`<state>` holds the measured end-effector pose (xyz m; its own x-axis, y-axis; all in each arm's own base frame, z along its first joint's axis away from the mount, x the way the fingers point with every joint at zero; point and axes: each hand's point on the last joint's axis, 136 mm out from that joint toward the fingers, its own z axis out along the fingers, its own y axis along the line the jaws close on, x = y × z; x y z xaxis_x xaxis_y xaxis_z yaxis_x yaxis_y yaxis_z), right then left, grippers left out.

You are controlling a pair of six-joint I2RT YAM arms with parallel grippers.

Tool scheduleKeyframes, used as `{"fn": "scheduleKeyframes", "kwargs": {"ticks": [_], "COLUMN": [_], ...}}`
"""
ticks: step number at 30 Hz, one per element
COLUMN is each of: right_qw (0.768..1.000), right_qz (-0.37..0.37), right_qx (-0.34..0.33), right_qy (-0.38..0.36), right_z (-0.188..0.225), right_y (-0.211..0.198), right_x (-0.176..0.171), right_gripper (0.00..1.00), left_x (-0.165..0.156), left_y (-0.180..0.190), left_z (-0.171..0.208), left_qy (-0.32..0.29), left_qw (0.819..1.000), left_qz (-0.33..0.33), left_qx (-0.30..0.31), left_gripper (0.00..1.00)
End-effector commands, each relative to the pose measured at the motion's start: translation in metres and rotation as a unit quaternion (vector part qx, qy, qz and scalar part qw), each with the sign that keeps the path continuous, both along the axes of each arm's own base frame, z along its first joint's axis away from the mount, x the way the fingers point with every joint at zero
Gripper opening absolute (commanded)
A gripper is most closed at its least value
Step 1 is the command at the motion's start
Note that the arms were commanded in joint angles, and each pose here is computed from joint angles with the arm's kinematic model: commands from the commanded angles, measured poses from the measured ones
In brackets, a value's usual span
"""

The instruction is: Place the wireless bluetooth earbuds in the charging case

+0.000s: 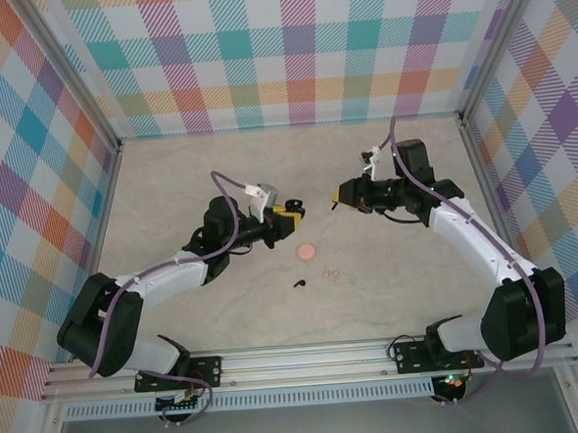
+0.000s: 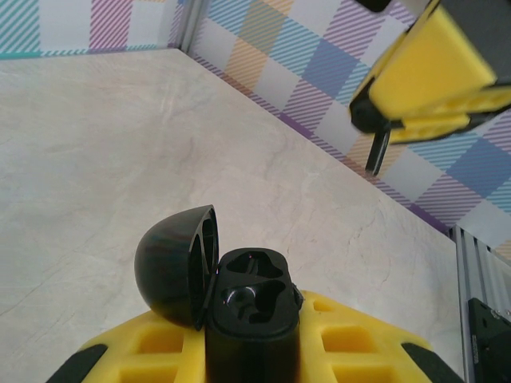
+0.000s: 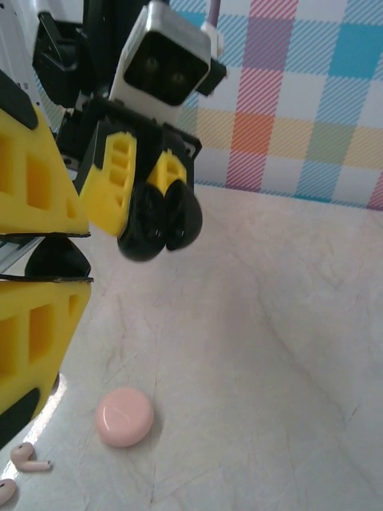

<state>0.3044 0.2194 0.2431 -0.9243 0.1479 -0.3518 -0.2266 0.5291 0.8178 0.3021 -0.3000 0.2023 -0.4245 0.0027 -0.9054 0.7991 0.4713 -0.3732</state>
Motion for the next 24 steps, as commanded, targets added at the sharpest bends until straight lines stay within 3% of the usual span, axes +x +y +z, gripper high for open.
{"fn": "scheduleKeyframes", "kwargs": {"ticks": [1, 24], "right_qw": [0.998, 0.995], "right_qz": [0.03, 0.077], "right_qx": [0.032, 0.039], "right_qy": [-0.044, -0.055], "right_z": [0.036, 0.044], "right_y": [0.01, 0.043], "right_x": [-0.007, -0.017], "right_gripper": [0.19, 0.2], "left_x": [-0.006, -0.021], "left_y": [-0.011, -0.031], "left_z": [0.016, 0.037], "left_qy": [-0.05, -0.11], "left_qw": [0.998, 0.992], "left_qz": [-0.029, -0.066], "left_qx": [-0.01, -0.005], "left_gripper": [0.18, 0.18]}}
